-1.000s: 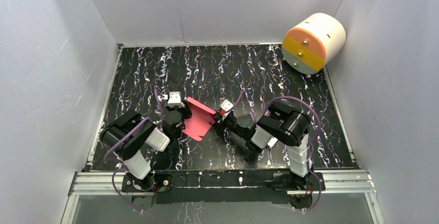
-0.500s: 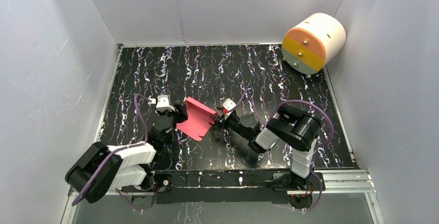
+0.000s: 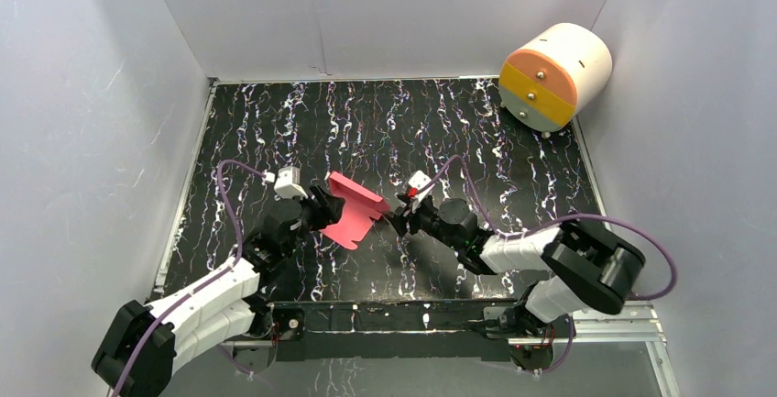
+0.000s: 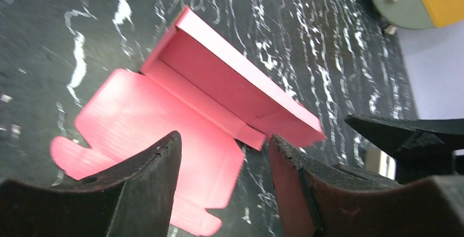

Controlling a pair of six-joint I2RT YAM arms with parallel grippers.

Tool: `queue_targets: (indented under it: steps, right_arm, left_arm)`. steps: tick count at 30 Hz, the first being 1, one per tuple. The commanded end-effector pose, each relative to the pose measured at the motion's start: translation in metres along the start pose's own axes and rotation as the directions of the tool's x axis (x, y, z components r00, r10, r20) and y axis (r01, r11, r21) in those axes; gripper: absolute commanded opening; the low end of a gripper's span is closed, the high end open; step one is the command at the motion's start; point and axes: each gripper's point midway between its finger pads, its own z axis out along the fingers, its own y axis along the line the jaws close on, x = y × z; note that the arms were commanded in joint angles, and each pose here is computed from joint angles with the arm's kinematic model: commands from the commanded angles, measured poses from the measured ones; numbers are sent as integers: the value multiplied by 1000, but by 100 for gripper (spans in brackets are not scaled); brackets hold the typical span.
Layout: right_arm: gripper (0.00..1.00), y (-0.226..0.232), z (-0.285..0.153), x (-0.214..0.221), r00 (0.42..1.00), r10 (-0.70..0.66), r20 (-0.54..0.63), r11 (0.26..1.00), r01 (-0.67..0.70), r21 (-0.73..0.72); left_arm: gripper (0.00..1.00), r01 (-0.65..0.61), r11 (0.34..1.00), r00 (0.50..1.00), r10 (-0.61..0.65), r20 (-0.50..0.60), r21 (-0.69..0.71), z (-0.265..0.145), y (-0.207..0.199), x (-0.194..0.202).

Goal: Fold the paper box

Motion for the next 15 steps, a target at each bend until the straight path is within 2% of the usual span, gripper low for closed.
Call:
queue_targets:
  steps: [1,7,11,15]
  right_arm:
    - [65,-1,-15,6,996,51,-79,998,-49,30]
    - [63,-18,-19,4,993,73,-93,990,-60,130]
    - [60,-26,-17,4,992,103,-76,979,-87,184]
    - [59,-21,-11,-3,992,118,-37,981,-111,158]
  left_arm:
    - [57,185,980,973,-173,-153,73,-8,-29,16]
    - [58,346,923,916,-293,-275,170,-5,-71,20]
    - [58,401,899,898,-347,-271,179,3,-83,10]
    - [58,428,887,890,-381,-250,172,11,-87,2]
